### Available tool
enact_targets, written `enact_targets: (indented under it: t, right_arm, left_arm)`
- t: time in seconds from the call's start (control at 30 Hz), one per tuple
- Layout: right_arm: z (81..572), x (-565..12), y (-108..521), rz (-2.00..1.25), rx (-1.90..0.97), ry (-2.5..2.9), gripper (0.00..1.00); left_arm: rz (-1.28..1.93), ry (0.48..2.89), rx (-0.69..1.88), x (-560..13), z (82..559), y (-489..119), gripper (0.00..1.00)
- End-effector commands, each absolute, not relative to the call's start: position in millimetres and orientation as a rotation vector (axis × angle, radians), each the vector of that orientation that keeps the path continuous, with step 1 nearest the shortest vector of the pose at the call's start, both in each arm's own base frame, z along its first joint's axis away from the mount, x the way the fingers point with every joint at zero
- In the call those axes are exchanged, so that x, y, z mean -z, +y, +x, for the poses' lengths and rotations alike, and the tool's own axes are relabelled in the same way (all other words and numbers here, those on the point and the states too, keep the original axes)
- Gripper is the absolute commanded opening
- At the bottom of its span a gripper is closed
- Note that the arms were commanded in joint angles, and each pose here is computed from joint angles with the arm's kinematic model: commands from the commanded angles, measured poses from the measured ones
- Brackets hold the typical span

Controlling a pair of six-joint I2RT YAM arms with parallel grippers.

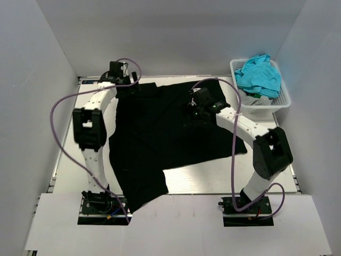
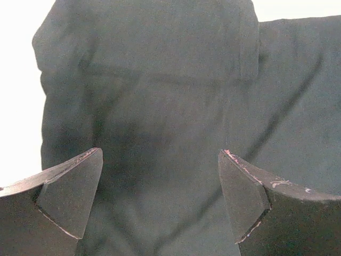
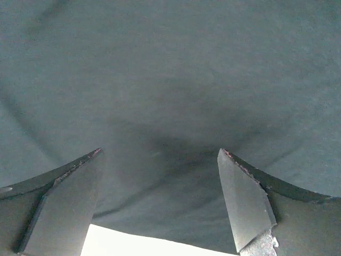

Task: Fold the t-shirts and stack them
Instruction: Flatten out the tshirt

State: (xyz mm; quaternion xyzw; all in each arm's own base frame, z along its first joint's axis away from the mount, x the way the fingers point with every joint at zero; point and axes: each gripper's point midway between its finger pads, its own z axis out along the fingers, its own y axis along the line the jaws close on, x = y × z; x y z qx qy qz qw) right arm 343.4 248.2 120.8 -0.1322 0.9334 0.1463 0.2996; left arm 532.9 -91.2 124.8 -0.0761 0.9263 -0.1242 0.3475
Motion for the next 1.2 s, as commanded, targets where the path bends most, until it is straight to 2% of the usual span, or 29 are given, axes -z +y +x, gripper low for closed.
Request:
enact_targets:
  t: [0.0,0.23,0.37,0.5,0.7,0.93,1.0,1.17]
  right_arm:
    - [352,-92,226,-0.289,-0.298,2.569,0.90]
    - [347,-46,199,-0.232,-0.304,2.690,0.90]
    - [331,-17,195,-0.215,-0.355,2.781,0.90]
    - [311,5,175,-0.157,-0.327,2.863,0.90]
    - [283,21,156,-0.116,-0.305,2.957,0.90]
    - [274,25,149,-0.100,-0.315,3.000,0.90]
    - [273,25,145,-0.091,-0.315,3.002,0.90]
    - [268,26,141,-0.081,-0.311,3.012,0.90]
  left_arm:
    - [-0.087,2.467,0.310,-102,545,-111,0.99]
    - [0.091,2.460,0.330,-75,568,-155,0.99]
    - [0.080,2.444,0.275,-59,579,-154,0.99]
    - [-0.177,2.423,0.118,-42,598,-126,0.99]
    - [-0.574,2.294,0.094,-37,624,-90,0.99]
    - [-0.934,1.995,0.249,-72,668,-55,0.99]
    - [-1.048,1.963,0.235,-61,674,-36,0.99]
    - [-1.238,1.760,0.332,-79,693,-2,0.99]
